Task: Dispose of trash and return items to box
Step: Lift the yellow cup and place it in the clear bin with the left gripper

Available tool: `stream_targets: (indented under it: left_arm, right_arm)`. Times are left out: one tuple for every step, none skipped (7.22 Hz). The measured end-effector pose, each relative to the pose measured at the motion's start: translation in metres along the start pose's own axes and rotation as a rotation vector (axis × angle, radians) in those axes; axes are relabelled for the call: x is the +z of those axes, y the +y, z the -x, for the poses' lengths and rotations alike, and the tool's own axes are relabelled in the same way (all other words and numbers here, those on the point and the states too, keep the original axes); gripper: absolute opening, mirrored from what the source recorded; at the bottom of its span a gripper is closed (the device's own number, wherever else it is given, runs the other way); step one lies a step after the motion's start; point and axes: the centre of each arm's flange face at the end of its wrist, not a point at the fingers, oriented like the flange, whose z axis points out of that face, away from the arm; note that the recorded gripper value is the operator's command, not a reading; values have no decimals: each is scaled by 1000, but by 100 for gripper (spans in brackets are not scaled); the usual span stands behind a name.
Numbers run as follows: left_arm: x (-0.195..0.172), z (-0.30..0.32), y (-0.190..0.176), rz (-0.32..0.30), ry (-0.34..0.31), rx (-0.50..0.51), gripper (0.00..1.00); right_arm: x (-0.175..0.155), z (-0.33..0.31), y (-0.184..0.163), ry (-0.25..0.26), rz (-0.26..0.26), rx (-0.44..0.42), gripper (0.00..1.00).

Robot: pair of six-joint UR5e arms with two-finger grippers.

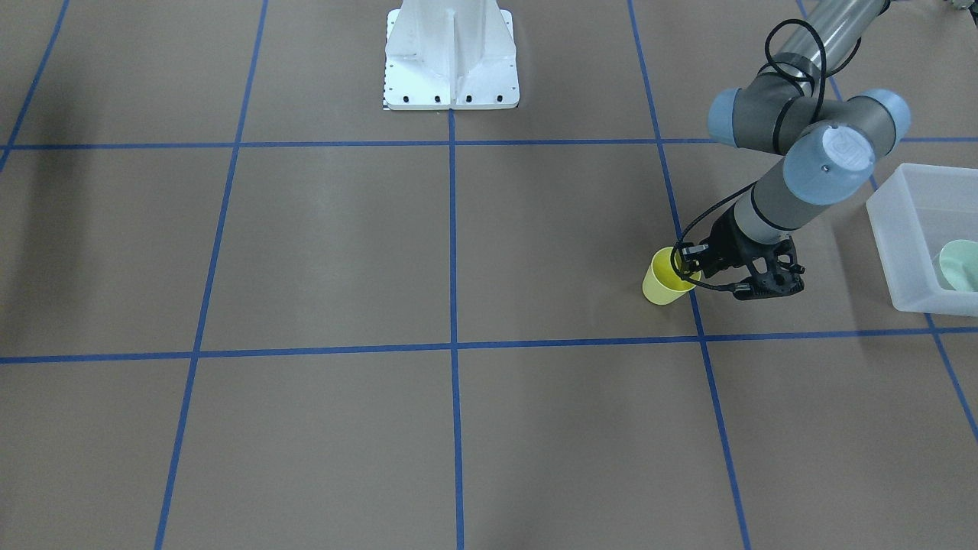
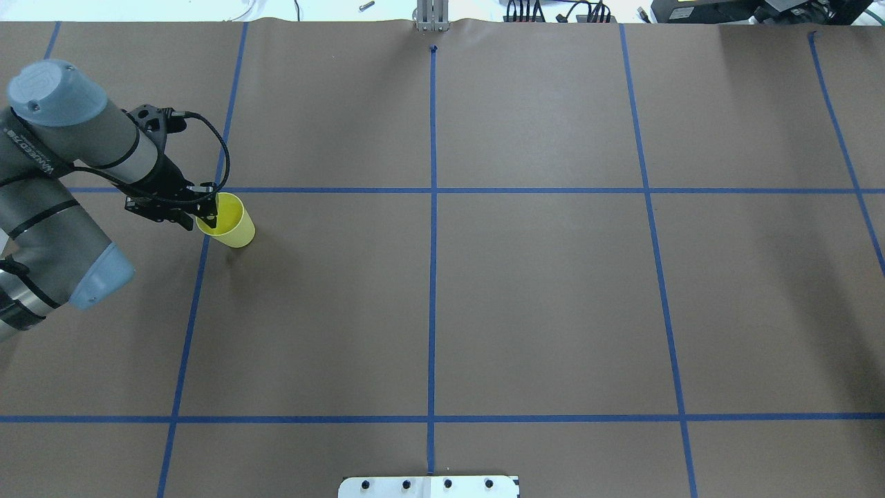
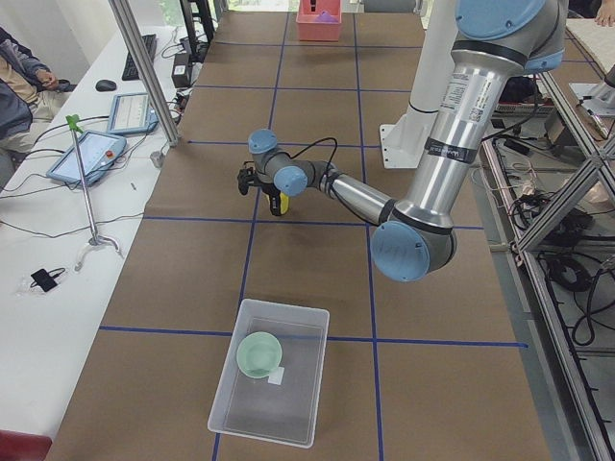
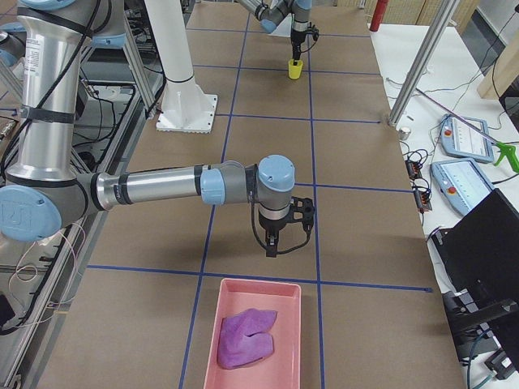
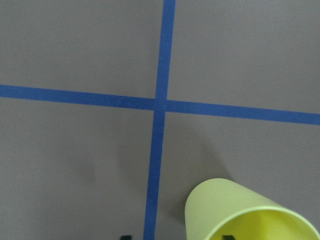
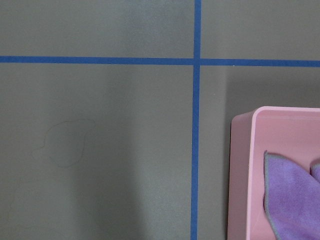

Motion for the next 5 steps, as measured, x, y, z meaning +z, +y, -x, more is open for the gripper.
stream_targets:
  left_arm:
    - [-2, -4, 2, 2, 6, 4, 0]
    - [-14, -5, 0, 7, 30, 4, 0]
    - [-45, 6, -11, 10, 78, 8, 0]
    - [-82, 36, -28, 0, 124, 30, 0]
    - [-118, 90, -48, -30, 132, 81, 0]
  right_arm:
    - [0, 0, 1, 1, 0, -2, 100]
    - [1, -2, 3, 3, 3, -3, 100]
    - [2, -4, 6, 6, 7, -3, 100]
    - [3, -5, 9, 7, 9, -3, 100]
    - [3, -5, 10, 7, 9, -4, 100]
